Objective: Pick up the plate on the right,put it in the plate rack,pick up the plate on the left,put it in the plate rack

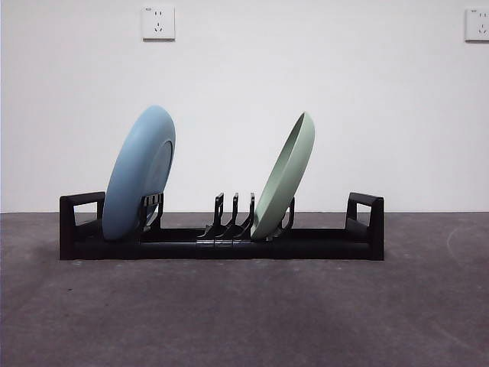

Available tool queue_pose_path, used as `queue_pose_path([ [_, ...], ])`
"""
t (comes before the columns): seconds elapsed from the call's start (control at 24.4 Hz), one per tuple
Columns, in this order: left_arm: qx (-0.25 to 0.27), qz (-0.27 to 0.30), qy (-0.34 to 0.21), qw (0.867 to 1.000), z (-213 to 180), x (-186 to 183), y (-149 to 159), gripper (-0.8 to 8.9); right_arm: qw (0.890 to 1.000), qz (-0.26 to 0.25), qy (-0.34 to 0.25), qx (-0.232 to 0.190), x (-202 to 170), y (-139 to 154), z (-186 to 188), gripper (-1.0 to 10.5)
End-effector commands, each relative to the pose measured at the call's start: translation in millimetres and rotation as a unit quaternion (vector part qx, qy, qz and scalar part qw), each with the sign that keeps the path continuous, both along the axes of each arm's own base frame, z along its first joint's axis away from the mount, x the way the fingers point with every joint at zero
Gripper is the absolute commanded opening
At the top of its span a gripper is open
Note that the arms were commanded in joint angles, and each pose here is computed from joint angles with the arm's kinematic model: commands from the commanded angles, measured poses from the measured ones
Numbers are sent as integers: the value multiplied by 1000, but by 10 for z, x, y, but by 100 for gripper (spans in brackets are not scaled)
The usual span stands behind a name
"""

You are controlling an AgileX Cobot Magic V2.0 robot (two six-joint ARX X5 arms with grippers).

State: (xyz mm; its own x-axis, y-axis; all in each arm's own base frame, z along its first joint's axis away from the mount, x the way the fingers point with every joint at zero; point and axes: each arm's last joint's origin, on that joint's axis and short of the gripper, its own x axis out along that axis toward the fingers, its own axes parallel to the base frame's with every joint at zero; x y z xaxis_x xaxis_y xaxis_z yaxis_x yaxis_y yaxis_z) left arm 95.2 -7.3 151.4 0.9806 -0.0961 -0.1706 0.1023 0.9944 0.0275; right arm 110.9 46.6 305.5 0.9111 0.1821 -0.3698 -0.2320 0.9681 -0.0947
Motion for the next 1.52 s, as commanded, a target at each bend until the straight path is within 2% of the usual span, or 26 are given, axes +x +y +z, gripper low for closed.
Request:
queue_pose_path([
  [0.04, -3, 2, 5, 1000, -41, 6, 3, -3, 999, -2, -26, -34, -56, -97, 11, 3],
  [0.2, -3, 2, 5, 1000, -41, 6, 3, -3, 998, -4, -64, 15, -165, -307, -213, 3],
  [0.33, -3, 2, 5, 1000, -41, 6, 3, -3, 992, -43, -115, 24, -207, -397, -534, 3],
  [0.45, -3, 2, 5, 1000, -41, 6, 3, -3, 989, -50, -136, 36, -221, -406, -832, 3],
  [0.7, -3, 2, 5, 1000, -41, 6, 3, -3, 988, -57, -127, 60, -178, -404, -1197, 3],
  [1.07, -3, 2, 5, 1000, -42, 6, 3, -3, 987, -69, -106, 101, -149, -402, -1532, 3],
  [1.27, -3, 2, 5, 1000, -41, 6, 3, -3, 988, -71, -84, 111, -153, -398, -1576, 3],
  [1.39, -3, 3, 5, 1000, -41, 6, 3, -3, 985, -79, -76, 135, -149, -398, -1582, 3],
  [1.52, -3, 3, 5, 1000, -41, 6, 3, -3, 985, -82, -76, 133, -148, -400, -1581, 3],
])
